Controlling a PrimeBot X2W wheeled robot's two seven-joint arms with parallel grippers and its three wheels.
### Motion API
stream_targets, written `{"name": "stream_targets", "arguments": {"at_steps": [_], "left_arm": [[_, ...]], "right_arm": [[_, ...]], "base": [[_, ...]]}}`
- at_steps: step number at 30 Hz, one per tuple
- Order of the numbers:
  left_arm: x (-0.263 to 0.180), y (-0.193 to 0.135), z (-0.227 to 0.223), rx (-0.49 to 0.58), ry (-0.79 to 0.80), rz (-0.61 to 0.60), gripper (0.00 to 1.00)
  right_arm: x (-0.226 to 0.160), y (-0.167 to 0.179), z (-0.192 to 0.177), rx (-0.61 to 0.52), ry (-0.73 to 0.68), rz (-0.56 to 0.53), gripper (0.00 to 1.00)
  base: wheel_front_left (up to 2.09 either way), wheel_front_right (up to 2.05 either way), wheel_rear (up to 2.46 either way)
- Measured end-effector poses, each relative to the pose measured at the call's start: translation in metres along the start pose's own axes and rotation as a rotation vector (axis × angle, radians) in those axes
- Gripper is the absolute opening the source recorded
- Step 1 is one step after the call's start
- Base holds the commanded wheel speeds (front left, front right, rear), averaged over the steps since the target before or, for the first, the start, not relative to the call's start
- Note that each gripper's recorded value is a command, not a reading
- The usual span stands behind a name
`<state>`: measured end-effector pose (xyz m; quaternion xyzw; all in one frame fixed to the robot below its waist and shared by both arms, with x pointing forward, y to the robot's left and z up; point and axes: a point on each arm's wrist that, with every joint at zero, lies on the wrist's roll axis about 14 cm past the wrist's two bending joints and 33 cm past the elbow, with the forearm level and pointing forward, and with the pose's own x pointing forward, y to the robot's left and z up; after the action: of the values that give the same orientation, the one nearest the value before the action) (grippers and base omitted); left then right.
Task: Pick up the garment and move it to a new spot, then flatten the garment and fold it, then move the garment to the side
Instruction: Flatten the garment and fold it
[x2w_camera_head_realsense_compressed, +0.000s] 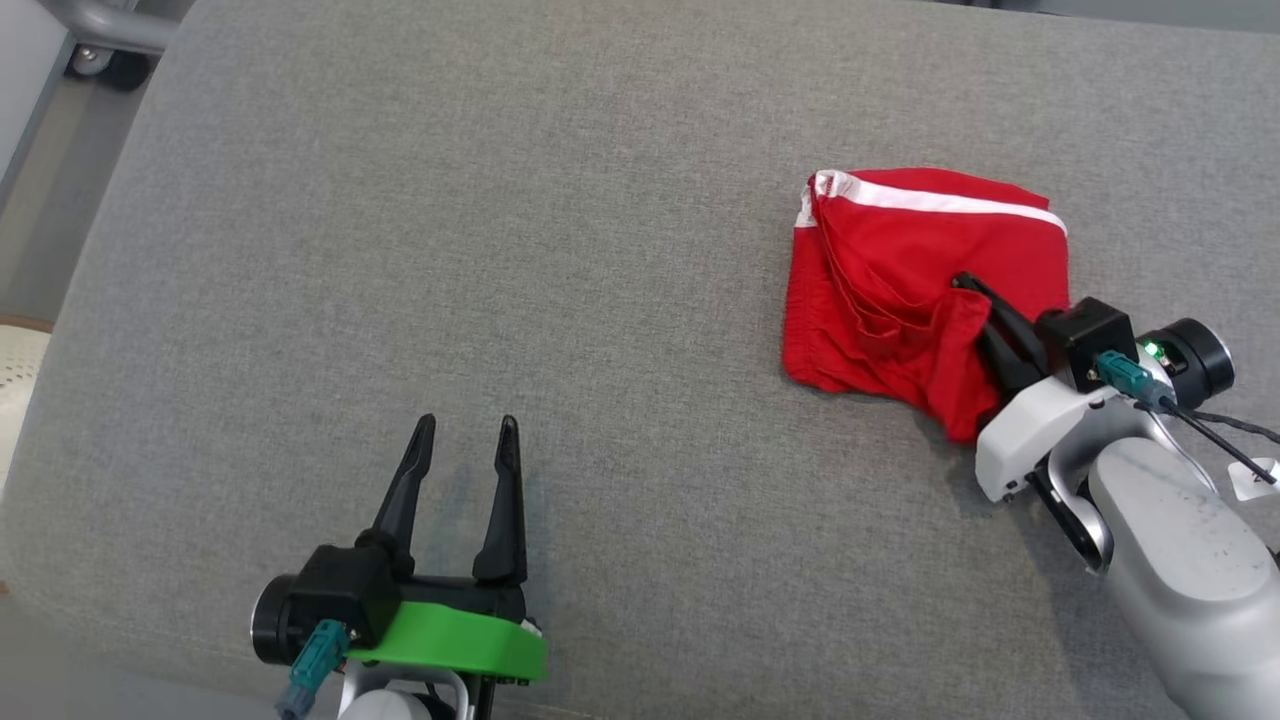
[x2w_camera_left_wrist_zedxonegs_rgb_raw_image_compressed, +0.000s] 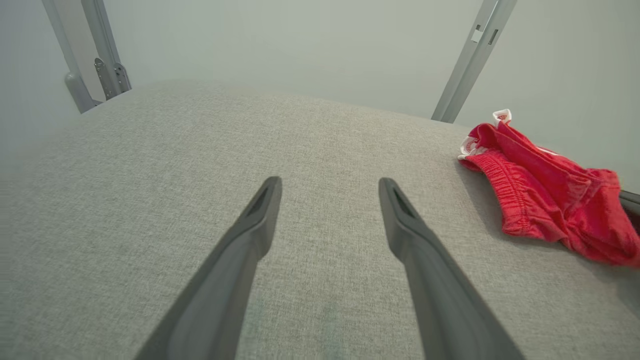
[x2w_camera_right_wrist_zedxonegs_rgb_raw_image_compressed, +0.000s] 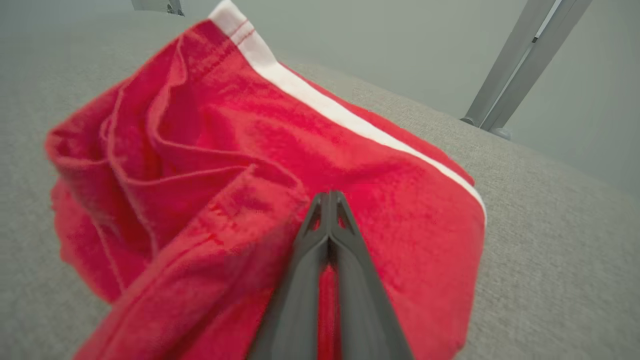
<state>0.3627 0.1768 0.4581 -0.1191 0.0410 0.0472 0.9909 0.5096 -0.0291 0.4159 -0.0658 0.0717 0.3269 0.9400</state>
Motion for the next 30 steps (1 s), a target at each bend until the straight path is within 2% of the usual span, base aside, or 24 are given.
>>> {"name": "stream_targets", "arguments": {"at_steps": [5,21,25,30], "left_arm": [[0.0,0.009,0.0,0.007,0.002,0.03,1.0],[-0.004,-0.001,0.003,0.001,-0.012,-0.001,1.0],[-0.011,0.006,0.007,0.004,-0.023,0.022,1.0],[-0.028,0.019,0.009,0.017,-0.032,0.062,1.0]], "right_arm": [[-0.004,0.022,-0.008,0.022,0.005,0.062,0.0],[-0.021,0.115,0.012,0.061,-0.053,0.252,0.0],[-0.027,0.115,0.027,0.084,-0.088,0.233,0.0],[-0.052,0.086,0.048,0.095,-0.157,0.112,0.0]], "base": [[0.0,0.0,0.0],[0.0,0.0,0.0],[0.0,0.0,0.0],[0.0,0.0,0.0]]}}
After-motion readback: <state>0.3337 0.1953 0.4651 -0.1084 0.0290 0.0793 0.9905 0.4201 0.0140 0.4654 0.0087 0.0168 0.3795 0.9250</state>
